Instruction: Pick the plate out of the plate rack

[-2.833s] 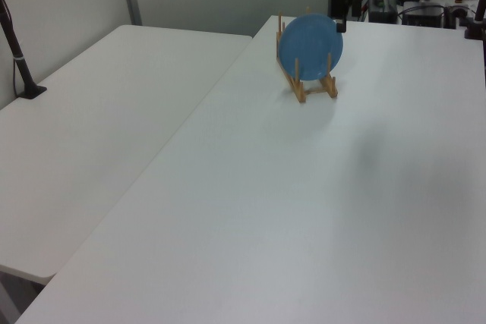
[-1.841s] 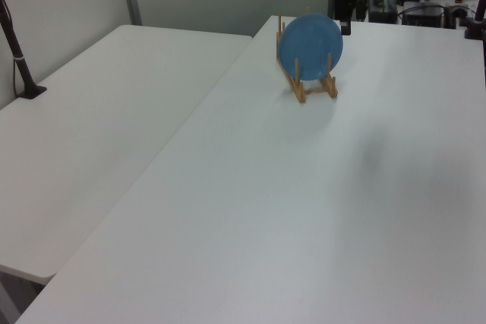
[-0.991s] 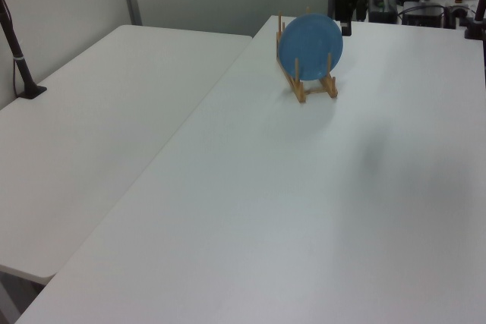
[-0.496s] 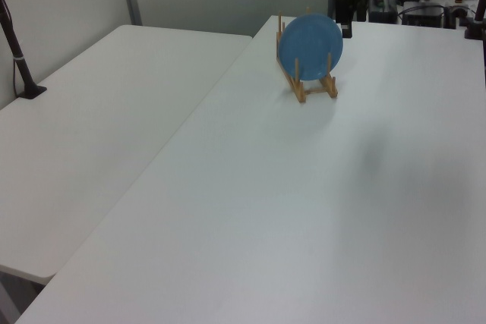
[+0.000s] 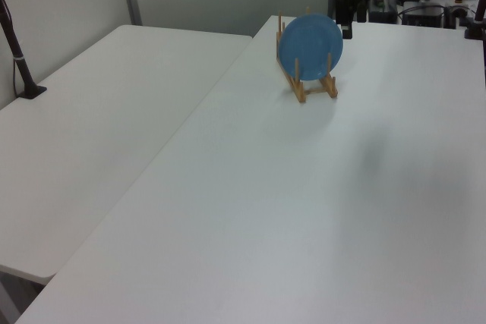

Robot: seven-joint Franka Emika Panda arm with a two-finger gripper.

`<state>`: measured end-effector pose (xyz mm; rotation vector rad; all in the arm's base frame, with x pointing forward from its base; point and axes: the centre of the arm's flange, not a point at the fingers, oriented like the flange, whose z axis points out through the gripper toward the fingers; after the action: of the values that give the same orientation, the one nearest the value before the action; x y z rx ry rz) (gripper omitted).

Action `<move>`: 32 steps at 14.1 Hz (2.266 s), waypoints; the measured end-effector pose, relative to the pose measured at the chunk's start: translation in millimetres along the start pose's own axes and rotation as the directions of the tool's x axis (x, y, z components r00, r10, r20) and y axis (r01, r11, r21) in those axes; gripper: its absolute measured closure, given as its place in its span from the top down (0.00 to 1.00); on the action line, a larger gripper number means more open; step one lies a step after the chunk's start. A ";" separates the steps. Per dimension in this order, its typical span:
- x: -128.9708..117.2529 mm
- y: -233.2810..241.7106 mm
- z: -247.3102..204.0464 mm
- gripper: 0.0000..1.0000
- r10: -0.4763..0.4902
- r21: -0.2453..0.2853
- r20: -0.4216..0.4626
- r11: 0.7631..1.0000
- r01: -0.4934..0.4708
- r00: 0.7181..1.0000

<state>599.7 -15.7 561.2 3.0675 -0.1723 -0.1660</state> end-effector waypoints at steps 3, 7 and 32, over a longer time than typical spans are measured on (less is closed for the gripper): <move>0.0 0.0 0.0 1.00 0.000 0.000 0.000 1.000 0.000 1.000; 0.0 0.0 0.0 1.00 0.000 0.000 0.000 1.000 0.000 1.000; -2.0 -6.7 1.1 1.00 -0.011 -0.002 0.012 1.000 0.011 1.000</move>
<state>598.4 -8.9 559.8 3.0662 -0.1552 -0.1854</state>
